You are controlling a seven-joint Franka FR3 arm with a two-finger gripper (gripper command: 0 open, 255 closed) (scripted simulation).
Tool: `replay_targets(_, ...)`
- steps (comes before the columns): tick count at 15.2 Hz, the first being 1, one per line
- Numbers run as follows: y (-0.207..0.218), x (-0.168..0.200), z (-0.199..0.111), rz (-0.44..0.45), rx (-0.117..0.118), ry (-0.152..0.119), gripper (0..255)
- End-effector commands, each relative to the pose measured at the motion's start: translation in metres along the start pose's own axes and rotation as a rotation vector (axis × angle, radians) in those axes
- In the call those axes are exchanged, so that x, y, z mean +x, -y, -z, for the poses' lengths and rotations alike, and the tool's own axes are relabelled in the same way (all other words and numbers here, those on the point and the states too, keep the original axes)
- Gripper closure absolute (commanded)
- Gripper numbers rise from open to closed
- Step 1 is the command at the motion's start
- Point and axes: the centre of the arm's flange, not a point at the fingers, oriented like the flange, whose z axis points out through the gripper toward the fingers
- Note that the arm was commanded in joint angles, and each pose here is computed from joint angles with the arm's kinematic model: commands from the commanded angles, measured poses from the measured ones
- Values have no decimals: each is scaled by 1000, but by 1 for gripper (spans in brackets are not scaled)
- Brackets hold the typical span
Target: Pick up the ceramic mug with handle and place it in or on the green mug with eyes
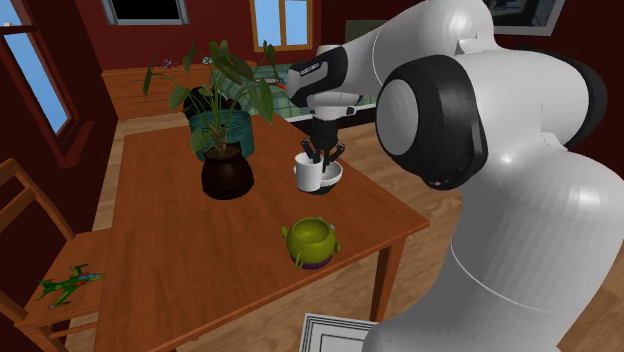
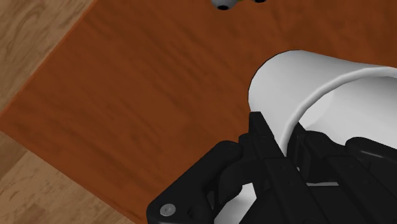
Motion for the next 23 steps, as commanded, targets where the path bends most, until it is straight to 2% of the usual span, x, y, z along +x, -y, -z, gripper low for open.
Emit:
replay_targets(1,0,-1,12,0,0,0,255)
replay_targets(6,2,-1,35,0,0,0,255)
replay_targets(18,-23,-161,62,0,0,0,255)
replay_targets(23,-25,-160,36,0,0,0,255)
